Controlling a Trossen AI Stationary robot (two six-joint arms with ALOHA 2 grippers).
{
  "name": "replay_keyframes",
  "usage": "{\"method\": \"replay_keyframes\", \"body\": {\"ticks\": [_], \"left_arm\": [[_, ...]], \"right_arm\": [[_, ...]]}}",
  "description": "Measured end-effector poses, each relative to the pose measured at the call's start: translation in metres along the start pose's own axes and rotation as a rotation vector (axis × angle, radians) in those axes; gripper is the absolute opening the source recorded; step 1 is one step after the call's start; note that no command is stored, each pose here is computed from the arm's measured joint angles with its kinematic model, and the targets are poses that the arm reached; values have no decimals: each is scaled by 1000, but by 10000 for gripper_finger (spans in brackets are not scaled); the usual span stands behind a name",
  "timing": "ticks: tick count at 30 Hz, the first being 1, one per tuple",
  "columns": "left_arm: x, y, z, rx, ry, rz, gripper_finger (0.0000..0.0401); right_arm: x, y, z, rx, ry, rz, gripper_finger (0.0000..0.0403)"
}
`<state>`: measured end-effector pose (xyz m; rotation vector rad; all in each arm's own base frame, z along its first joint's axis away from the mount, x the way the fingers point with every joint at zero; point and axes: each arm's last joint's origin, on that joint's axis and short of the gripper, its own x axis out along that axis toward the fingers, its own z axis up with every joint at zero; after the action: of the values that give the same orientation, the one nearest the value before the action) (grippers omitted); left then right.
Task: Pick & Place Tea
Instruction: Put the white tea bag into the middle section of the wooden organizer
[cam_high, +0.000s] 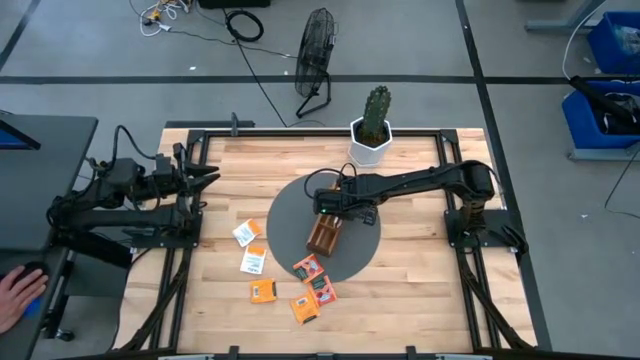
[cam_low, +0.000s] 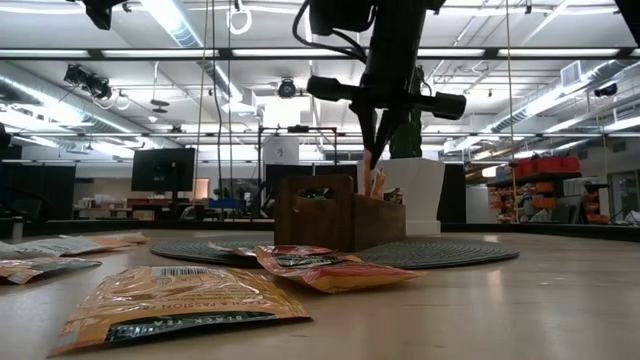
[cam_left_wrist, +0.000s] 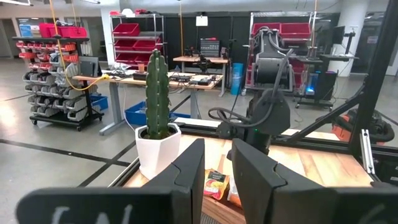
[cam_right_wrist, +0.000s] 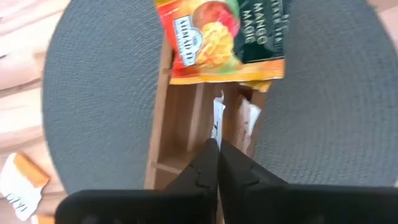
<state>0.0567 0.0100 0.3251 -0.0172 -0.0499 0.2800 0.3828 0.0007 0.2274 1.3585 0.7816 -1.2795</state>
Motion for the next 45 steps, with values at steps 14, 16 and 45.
{"method": "replay_keyframes", "body": {"ticks": [14, 16, 45], "left_arm": [[0, 0, 0, 1, 0, 0, 83], [0, 0, 0, 1, 0, 0, 83], [22, -9, -39, 147, 452, -159, 83]], "right_arm": [[0, -2, 1, -26, 3, -25, 99], [0, -2, 1, -31, 2, -24, 114], [-76, 2, 15, -653, -270, 302, 164]]}}
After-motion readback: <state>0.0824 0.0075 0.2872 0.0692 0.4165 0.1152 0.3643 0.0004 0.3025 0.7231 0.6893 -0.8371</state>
